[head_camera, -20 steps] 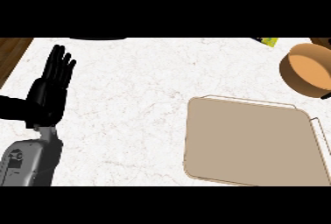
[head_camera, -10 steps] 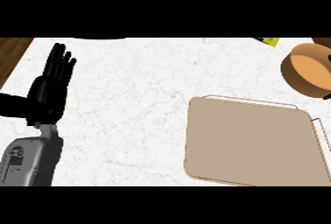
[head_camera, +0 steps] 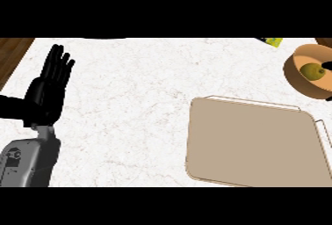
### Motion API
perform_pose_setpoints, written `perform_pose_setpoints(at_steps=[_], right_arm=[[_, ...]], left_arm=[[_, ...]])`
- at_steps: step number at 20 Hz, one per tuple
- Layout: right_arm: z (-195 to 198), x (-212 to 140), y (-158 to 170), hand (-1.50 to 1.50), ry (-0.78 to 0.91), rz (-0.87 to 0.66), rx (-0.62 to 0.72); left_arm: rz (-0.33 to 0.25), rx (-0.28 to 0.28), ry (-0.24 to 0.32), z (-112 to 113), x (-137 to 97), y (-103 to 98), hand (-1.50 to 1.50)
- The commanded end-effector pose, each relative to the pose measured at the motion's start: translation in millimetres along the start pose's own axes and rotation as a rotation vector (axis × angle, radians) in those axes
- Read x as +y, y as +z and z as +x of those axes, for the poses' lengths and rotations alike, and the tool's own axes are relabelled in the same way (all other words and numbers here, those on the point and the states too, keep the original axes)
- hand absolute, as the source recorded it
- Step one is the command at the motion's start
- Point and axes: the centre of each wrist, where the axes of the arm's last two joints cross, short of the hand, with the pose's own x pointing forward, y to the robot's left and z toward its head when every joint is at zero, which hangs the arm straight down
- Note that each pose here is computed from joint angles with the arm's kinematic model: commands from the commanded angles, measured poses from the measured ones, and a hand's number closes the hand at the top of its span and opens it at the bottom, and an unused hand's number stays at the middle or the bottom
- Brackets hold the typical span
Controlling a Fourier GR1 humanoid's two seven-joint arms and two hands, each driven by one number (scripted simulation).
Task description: Pick the lemon from the tray and place it in the pot
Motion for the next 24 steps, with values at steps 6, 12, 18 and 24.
perform_pose_setpoints(at_steps=[6, 12, 18, 24], right_arm=[[28, -20, -2, -1.5, -0.363, -0.142, 0.035], [26, -43, -17, -1.5, -0.544, -0.228, 0.025], [-21, -42, -21, -1.5, -0.62, -0.311, 0.018], [-76, -47, -6, -1.5, -0.637, -0.338, -0.026]], left_arm=[[0.0, 0.02, 0.013, -3, -3, 11, 0.0], [0.028, -0.002, 0.006, 2, -1, -6, 0.0], [0.037, 0.019, -0.002, 6, 2, 5, 0.0], [0.043, 0.022, -0.009, -8, 1, 17, 0.0]])
